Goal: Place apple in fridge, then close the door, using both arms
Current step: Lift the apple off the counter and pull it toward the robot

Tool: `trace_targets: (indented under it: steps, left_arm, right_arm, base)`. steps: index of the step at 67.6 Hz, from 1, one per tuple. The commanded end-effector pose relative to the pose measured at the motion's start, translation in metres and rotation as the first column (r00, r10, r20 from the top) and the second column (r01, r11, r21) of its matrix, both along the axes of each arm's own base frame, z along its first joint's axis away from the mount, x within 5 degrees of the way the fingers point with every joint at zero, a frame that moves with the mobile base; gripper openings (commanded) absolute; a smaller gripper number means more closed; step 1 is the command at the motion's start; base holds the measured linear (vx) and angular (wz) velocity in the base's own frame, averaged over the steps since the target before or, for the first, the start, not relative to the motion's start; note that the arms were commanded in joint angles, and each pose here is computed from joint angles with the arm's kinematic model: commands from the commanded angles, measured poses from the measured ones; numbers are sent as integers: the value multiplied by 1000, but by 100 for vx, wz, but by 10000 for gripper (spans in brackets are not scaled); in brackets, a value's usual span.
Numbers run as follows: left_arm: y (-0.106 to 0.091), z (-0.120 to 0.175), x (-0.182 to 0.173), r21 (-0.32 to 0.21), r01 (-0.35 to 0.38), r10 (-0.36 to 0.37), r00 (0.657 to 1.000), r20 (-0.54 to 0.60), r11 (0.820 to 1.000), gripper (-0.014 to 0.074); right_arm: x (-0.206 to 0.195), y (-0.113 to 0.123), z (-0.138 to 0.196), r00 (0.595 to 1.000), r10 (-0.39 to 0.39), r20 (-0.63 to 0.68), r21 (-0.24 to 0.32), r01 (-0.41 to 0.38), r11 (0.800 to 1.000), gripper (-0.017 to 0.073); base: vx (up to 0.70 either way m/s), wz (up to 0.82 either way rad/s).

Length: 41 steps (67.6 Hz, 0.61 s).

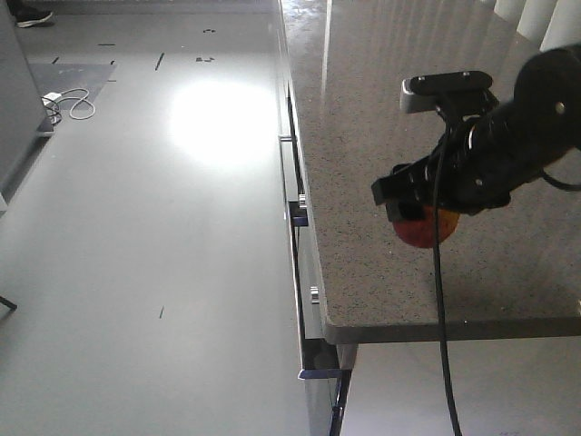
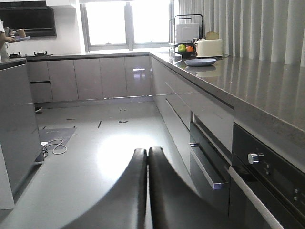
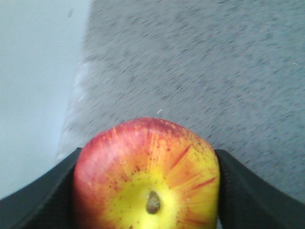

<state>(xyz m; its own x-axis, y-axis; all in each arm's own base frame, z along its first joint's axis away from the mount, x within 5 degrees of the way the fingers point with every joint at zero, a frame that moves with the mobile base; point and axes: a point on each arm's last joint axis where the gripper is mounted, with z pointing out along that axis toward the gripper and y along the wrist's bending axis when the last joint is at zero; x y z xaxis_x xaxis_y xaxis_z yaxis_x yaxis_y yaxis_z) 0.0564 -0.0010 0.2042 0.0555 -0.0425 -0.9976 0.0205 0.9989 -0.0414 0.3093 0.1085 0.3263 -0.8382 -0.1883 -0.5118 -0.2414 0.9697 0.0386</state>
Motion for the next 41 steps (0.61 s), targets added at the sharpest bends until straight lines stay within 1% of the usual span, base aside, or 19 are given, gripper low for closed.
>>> trace_targets:
  steps: [1, 12, 16, 26, 28, 35, 41]
  left_arm:
    - [0, 14, -3, -17, 5, -3, 994, 107, 1000, -6]
    - [0, 14, -3, -17, 5, -3, 994, 107, 1000, -6]
    - [0, 14, -3, -17, 5, -3, 994, 107, 1000, -6]
    - [0, 14, -3, -17, 5, -3, 994, 107, 1000, -6]
    - [0, 14, -3, -17, 5, -3, 994, 107, 1000, -6]
    - [0, 14, -3, -17, 5, -3, 994, 107, 1000, -6]
    - [0, 14, -3, -17, 5, -3, 994, 107, 1000, -6]
  right_arm:
    - [-33, 4, 24, 982, 64, 176, 33, -71, 997, 223]
    - [-77, 9, 18, 969, 140, 204, 55, -154, 987, 223]
    - [-92, 10, 18, 963, 163, 216, 71, -182, 981, 223]
    - [-126, 8, 17, 946, 219, 239, 88, -246, 965, 223]
    - [-132, 7, 17, 943, 227, 244, 98, -257, 962, 223]
    - [-151, 2, 16, 929, 254, 268, 106, -290, 951, 223]
    - [-167, -5, 15, 925, 254, 282, 137, -301, 944, 223]
  base:
    - [0, 0]
    - [0, 0]
    - [0, 0]
    - [0, 0]
    - [0, 0]
    - [0, 0]
    - [0, 0]
